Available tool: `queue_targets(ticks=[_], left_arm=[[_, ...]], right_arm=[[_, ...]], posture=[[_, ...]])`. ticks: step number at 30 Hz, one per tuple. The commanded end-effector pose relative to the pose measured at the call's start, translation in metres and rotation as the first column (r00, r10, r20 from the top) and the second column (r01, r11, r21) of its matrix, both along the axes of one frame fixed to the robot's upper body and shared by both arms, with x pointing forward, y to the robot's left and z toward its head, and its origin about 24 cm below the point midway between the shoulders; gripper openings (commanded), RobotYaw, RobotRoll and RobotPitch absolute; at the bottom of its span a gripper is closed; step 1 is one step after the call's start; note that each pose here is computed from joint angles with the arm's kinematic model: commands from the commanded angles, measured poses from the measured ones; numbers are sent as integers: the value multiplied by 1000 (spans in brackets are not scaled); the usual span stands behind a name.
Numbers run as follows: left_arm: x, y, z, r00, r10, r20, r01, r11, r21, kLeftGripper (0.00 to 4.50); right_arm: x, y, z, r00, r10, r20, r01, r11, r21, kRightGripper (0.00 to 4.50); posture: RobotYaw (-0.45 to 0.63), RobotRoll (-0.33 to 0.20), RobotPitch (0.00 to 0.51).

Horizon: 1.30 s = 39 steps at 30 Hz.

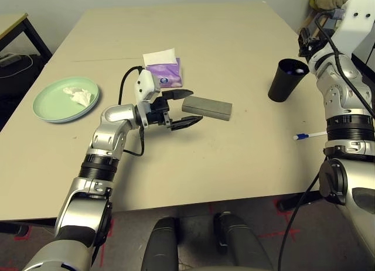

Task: Organize and tidy the items on the table.

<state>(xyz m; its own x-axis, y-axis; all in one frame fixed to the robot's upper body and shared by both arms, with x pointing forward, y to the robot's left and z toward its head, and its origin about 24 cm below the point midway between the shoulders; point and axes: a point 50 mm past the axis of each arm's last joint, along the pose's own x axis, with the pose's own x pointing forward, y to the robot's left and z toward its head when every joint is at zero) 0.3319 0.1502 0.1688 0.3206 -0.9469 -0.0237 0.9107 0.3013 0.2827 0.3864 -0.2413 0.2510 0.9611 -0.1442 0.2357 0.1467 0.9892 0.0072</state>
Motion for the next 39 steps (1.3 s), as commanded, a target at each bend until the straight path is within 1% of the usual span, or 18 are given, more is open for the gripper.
queue_targets(ticks=[1, 3, 5, 7, 8, 10, 11, 12, 13, 14, 15, 17, 22, 24, 28, 31, 37, 39], left_arm=[[1, 1, -2, 1000, 9, -4, -9, 1000, 9, 4500], [1, 1, -2, 1000, 11, -3, -11, 1000, 8, 4500], [0, 1, -2, 1000, 11, -2, -11, 1000, 8, 4500], [-1, 2, -3, 1000, 9, -1, -9, 1000, 10, 4500], [-2, 2, -3, 1000, 6, 2, -6, 1000, 13, 4500], [-4, 3, -4, 1000, 1, 7, -1, 1000, 19, 4500], [-5, 4, -4, 1000, 1, 7, -1, 1000, 18, 4500], [-5, 4, -4, 1000, 3, 6, -3, 1000, 17, 4500], [-5, 4, -5, 1000, 4, 5, -5, 1000, 17, 4500], [-5, 4, -5, 1000, 6, 4, -6, 1000, 15, 4500], [-5, 4, -5, 1000, 6, 4, -6, 1000, 14, 4500], [-6, 3, -5, 1000, 5, 4, -5, 1000, 13, 4500], [-6, 0, -6, 1000, 0, 0, 0, 1000, 12, 4500], [-6, 0, -7, 1000, -1, -2, 1, 1000, 12, 4500], [-6, -2, -8, 1000, -4, -6, 4, 1000, 6, 4500], [-7, -3, -9, 1000, -6, -7, 6, 1000, 3, 4500], [-9, -3, -10, 1000, -10, -13, 10, 1000, 2, 4500], [-9, -3, -10, 1000, -10, -16, 10, 1000, 3, 4500]], right_arm=[[0, 2, 2, 999, 34, 11, -34, 999, -20, 4484], [0, 5, 3, 997, 78, 20, -78, 997, -22, 4484], [0, 10, 2, 988, 152, 1, -152, 987, -59, 4484], [-4, 24, 2, 934, 358, -12, -355, 918, -177, 4484], [-10, 31, 5, 874, 486, -11, -469, 837, -283, 4484], [-20, 38, 7, 779, 625, -41, -584, 701, -409, 4484], [-26, 41, 3, 700, 706, -106, -670, 598, -440, 4484], [-34, 41, -5, 600, 767, -228, -761, 461, -457, 4484], [-40, 40, -13, 516, 785, -344, -823, 343, -452, 4484], [-45, 35, -22, 454, 767, -454, -863, 251, -438, 4484], [-48, 30, -29, 414, 736, -535, -887, 194, -420, 4484], [-51, 22, -35, 369, 687, -626, -911, 132, -392, 4484], [-59, 3, -42, 223, 539, -812, -959, -28, -282, 4484], [-60, -3, -45, 201, 459, -865, -961, -80, -265, 4484], [-61, -19, -49, 156, 283, -946, -970, -136, -201, 4484], [-62, -29, -52, 132, 160, -978, -972, -175, -160, 4484], [-61, -43, -57, 94, 9, -996, -983, -155, -94, 4484], [-60, -46, -59, 91, -32, -995, -984, -159, -85, 4484]], posture=[[114, 0, 97], [117, 0, 101], [120, 0, 104], [124, 0, 109], [126, 0, 112], [126, 0, 116], [127, 0, 116], [128, 0, 119], [129, 0, 120], [129, 0, 121], [130, 0, 123], [131, 0, 130], [123, 0, 143], [121, 0, 147], [117, 0, 157], [117, 0, 162], [114, 0, 171], [115, 0, 175]])
